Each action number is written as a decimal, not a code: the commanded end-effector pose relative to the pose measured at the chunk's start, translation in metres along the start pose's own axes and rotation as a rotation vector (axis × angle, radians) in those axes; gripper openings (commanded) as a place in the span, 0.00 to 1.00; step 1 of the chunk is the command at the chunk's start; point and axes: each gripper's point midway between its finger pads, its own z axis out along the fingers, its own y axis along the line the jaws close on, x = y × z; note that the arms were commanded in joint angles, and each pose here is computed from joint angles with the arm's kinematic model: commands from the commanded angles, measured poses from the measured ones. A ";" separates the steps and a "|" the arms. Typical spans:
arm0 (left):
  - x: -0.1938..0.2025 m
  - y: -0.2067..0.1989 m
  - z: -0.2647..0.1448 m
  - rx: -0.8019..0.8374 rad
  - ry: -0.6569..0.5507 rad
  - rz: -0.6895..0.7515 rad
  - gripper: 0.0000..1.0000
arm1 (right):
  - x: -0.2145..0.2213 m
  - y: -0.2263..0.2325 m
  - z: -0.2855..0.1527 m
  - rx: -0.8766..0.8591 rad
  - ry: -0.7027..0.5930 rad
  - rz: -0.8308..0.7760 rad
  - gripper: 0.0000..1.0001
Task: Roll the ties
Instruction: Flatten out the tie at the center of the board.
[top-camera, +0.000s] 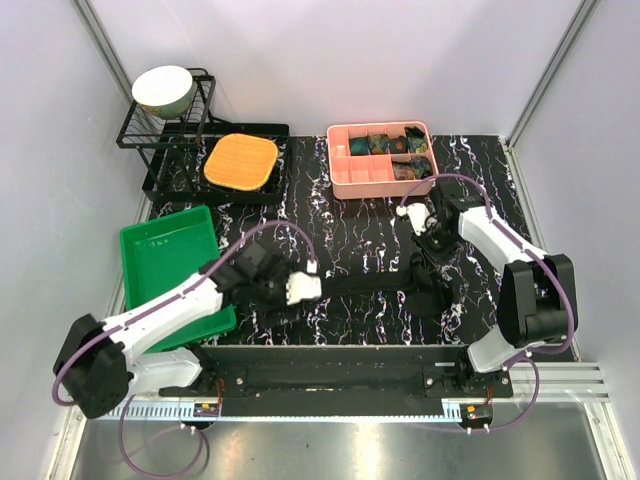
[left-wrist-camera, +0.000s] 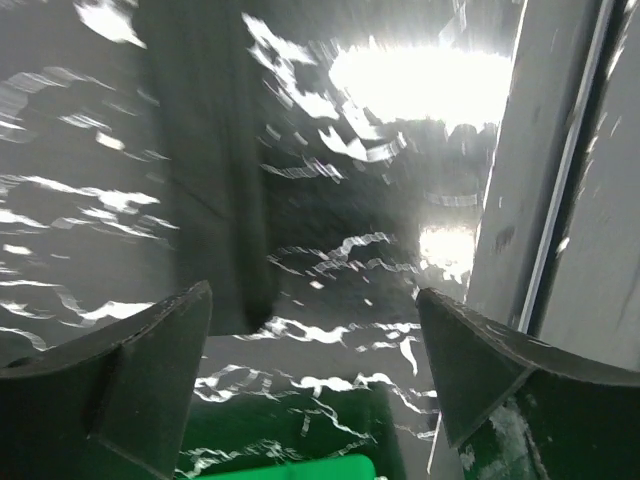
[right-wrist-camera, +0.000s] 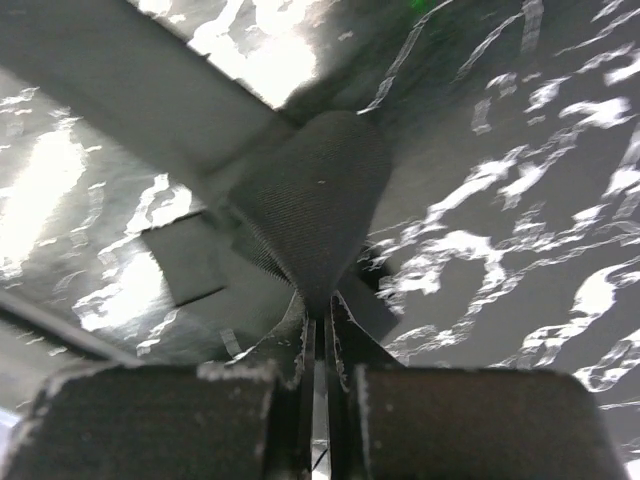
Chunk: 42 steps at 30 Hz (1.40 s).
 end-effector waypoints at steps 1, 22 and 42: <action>0.029 0.018 0.012 -0.123 0.148 0.054 0.88 | -0.004 -0.025 0.002 0.119 -0.024 -0.108 0.00; 0.083 0.024 0.047 -0.042 0.350 0.441 0.25 | 0.028 -0.025 0.005 0.096 0.051 -0.213 0.00; 0.026 0.059 -0.003 0.436 0.069 -0.651 0.00 | 0.018 -0.035 0.054 -0.332 0.228 -0.467 0.00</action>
